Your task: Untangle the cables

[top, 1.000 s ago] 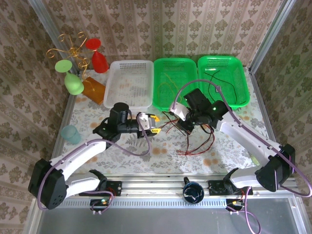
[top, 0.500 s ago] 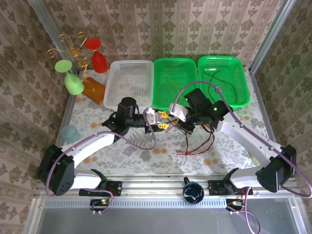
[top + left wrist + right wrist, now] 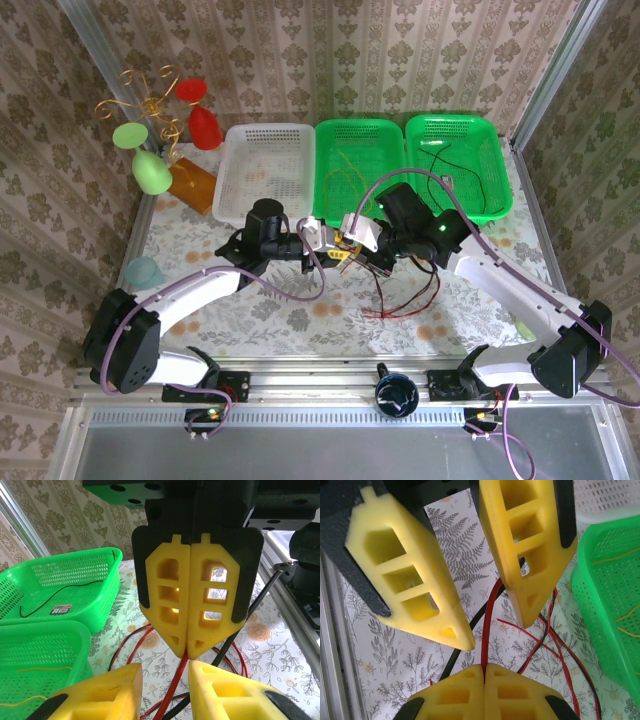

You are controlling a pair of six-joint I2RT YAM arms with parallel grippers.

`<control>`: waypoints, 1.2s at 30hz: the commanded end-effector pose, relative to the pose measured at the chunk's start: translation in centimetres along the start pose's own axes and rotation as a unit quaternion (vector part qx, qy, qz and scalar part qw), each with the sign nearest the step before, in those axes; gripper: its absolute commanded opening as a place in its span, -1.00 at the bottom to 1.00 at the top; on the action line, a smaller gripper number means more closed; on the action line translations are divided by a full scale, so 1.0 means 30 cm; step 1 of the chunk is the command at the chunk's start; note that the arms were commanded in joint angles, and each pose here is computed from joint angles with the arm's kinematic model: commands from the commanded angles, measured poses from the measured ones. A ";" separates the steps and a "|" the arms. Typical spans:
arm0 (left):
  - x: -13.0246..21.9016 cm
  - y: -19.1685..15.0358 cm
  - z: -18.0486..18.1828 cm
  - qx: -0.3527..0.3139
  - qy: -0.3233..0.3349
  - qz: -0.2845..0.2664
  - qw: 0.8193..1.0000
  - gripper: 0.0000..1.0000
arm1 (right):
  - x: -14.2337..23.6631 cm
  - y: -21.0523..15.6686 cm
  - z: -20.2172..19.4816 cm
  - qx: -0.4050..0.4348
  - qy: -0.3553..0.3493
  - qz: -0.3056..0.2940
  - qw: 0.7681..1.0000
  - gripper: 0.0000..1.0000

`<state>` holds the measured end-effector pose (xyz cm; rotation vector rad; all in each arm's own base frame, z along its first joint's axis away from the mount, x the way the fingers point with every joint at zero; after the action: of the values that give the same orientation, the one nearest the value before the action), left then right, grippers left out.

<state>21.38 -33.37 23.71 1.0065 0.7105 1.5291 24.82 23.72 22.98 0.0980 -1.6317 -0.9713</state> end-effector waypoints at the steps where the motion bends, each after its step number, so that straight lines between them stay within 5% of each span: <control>1: -0.009 0.053 0.005 -0.002 -0.012 -0.024 1.000 -0.40 | 0.061 0.074 0.001 0.033 -0.011 -0.043 0.998 -1.00; 7: -0.013 0.050 0.012 -0.002 -0.013 -0.018 1.000 -0.50 | 0.071 0.096 0.005 0.047 -0.012 -0.052 0.997 -1.00; 12: -0.016 0.054 0.021 0.000 -0.010 -0.016 1.000 -0.88 | 0.066 0.096 0.009 0.050 -0.009 -0.044 0.998 -1.00; 16: -0.019 0.047 0.012 0.002 -0.014 -0.012 1.000 -0.82 | 0.075 0.106 0.010 0.055 -0.010 -0.051 0.997 -1.00; 21: -0.016 0.036 0.025 0.005 0.001 0.002 1.000 -1.00 | 0.093 0.126 -0.022 0.041 -0.043 -0.067 0.996 -0.99; 23: -0.006 0.031 0.063 0.009 0.035 0.016 0.999 -1.00 | 0.128 0.150 -0.036 0.008 -0.045 -0.103 0.994 -0.81; 25: 0.003 0.032 0.096 0.019 0.058 0.034 0.998 -1.00 | 0.200 0.183 -0.045 -0.034 -0.031 -0.163 0.986 -0.19; 30: 0.025 0.070 0.178 0.053 0.101 0.056 0.992 -1.00 | 0.381 0.219 -0.110 -0.130 -0.051 -0.279 0.950 0.12; 36: 0.049 0.138 0.300 0.113 0.182 0.026 0.976 -1.00 | 0.490 0.177 -0.192 -0.318 -0.050 -0.387 0.864 0.42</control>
<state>26.34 -33.69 28.25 0.9863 0.9700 1.7348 26.42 16.54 36.98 0.3033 -1.5311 -1.8830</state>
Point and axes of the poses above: each hand's point on the last joint's axis, 136 mm out from that joint toward the fingers, its own x axis back along the fingers, its own z axis along the line the jaws close on, y = z × x, the point moved 1 cm from there along x, back along the fingers, and after that the axes turned 15 degrees about -x, right-handed, at the moved point
